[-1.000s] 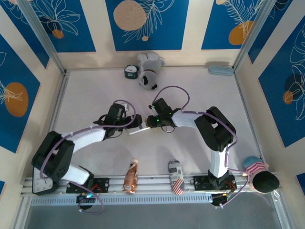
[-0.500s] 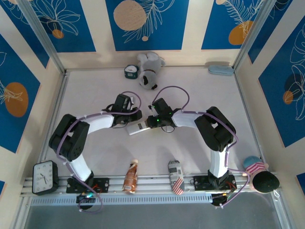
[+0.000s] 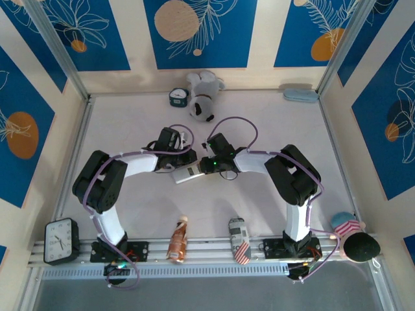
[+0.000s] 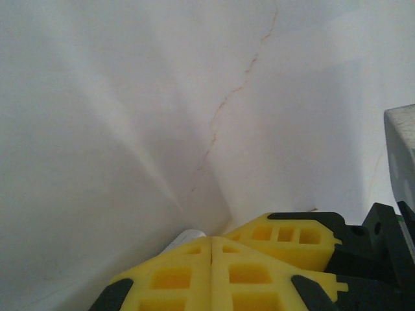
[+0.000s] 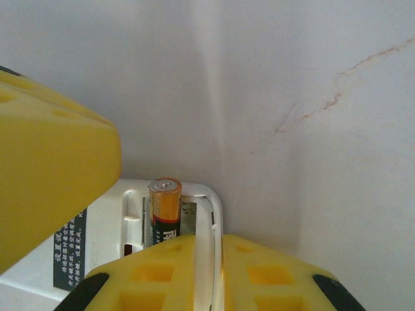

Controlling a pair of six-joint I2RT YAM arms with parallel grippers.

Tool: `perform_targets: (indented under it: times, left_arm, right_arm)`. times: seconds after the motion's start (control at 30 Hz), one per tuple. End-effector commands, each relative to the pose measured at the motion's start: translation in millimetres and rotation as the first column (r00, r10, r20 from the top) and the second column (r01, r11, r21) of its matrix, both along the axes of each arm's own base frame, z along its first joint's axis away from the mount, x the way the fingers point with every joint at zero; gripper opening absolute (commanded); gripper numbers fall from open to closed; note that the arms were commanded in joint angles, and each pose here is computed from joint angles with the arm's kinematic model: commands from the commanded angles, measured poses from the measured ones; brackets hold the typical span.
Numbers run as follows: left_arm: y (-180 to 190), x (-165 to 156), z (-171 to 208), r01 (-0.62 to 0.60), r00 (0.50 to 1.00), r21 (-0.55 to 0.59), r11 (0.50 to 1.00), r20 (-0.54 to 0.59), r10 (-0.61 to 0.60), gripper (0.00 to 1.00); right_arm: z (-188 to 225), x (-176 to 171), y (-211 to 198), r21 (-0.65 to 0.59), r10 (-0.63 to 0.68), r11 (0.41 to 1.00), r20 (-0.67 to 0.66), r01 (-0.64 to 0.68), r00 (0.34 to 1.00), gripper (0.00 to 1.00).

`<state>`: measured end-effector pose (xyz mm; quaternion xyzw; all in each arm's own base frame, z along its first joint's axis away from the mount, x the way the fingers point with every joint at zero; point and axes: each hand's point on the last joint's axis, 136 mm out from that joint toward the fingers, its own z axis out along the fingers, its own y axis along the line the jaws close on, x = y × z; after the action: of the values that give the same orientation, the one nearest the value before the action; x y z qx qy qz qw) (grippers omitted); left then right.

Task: Load the batteries into the remote control

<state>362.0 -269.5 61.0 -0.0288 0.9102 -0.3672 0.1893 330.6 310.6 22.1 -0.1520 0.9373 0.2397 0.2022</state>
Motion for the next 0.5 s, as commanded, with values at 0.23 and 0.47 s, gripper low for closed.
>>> perform_targets:
  times: [0.23, 0.47]
  left_arm:
    - [-8.7, 3.9, -0.8, 0.035, 0.999, -0.047, 0.998, -0.027, -0.037, 0.00]
    - [-7.0, -2.7, -3.2, 0.048, 0.998, -0.042, 0.998, -0.041, -0.050, 0.00]
  right_arm:
    - [-3.9, -3.6, 1.3, 0.000, 0.020, 1.000, -0.025, -0.020, 0.999, 0.17]
    - [-4.0, -3.4, 1.7, 0.001, 0.021, 1.000, -0.026, -0.021, 0.999, 0.16]
